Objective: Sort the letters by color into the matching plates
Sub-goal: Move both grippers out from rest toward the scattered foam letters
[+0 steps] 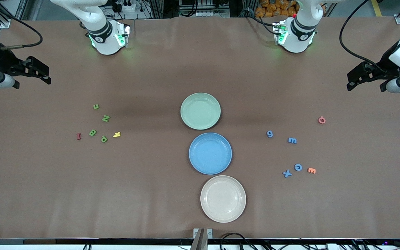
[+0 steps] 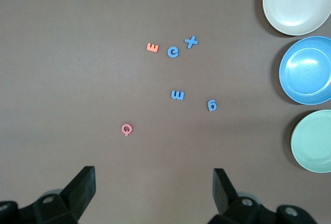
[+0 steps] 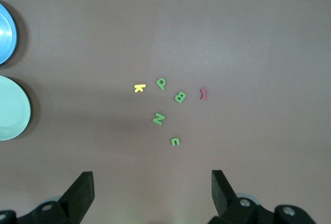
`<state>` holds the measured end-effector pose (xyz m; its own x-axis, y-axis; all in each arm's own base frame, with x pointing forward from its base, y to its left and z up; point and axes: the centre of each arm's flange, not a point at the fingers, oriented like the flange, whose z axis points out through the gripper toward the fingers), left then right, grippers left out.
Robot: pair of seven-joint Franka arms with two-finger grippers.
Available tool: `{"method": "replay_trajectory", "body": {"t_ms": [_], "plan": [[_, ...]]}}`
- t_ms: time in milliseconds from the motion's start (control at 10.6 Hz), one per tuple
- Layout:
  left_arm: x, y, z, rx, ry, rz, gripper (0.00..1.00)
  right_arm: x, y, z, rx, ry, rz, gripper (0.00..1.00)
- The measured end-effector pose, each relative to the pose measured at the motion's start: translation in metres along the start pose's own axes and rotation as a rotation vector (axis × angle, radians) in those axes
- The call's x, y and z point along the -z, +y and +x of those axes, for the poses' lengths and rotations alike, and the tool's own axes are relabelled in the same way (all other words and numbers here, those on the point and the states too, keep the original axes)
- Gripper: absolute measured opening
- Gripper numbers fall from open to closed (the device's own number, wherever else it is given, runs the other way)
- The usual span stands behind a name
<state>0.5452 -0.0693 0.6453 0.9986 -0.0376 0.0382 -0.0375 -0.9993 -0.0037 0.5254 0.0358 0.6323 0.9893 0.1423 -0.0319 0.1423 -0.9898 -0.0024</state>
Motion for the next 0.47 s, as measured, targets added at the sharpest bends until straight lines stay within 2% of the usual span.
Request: {"method": "replay_trajectory", "body": {"t_ms": [283,472], "plan": [[-0.007,0.001,0.001,-0.002,-0.016,0.001,1.00,-0.023,-0.004,0.003,0.008,-0.049,0.005,1.00],[-0.033,0.005,0.003,-0.011,-0.070,0.002,1.00,-0.050,-0.002,0.008,0.005,-0.066,0.006,1.00]]}}
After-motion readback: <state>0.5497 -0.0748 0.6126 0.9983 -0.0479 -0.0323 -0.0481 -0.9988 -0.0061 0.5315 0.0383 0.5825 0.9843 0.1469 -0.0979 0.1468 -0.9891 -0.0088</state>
